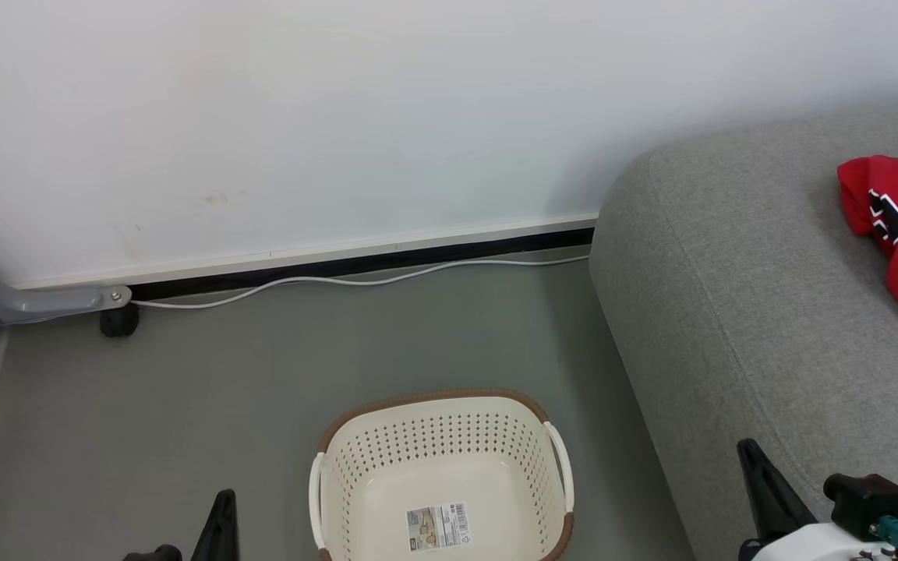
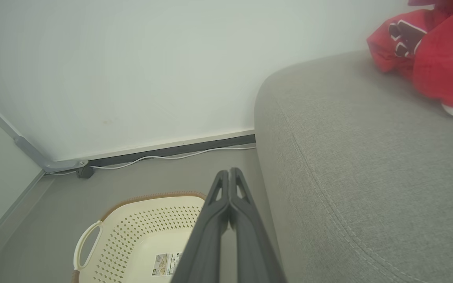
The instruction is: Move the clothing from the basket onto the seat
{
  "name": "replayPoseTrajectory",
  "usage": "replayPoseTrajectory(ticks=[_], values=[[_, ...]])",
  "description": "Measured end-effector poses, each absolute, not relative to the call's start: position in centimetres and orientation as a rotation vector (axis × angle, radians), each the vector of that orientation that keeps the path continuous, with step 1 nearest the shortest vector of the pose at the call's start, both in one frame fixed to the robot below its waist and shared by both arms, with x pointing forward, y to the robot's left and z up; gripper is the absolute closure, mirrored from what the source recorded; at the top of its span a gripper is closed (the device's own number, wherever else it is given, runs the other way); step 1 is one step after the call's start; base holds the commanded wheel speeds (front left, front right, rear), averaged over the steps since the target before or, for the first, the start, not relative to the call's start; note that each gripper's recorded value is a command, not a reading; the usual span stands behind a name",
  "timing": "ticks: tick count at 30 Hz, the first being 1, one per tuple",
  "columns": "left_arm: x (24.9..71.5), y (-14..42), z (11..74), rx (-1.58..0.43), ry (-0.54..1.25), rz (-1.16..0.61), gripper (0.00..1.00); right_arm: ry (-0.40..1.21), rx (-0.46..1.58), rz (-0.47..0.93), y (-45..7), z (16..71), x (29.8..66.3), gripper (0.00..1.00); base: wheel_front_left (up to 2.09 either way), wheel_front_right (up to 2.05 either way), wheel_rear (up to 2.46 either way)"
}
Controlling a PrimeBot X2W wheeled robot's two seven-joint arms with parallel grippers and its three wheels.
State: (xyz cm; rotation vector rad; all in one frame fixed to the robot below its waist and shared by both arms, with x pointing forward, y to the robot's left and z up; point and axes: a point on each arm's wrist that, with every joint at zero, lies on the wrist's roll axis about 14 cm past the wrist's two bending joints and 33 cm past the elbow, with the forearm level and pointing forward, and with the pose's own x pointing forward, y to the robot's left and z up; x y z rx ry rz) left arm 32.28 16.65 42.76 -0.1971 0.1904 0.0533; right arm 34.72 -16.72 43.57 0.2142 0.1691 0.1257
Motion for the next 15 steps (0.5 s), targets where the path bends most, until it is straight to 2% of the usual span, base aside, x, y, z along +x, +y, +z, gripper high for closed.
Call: replayPoseTrajectory(ticks=[15], values=[[32.35, 17.24, 42.26, -0.379, 0.226, 0.097, 1.00, 0.181, 0.388, 0.059, -17.46, 43.81, 35.16, 1.00, 0.00, 0.00, 0.00]])
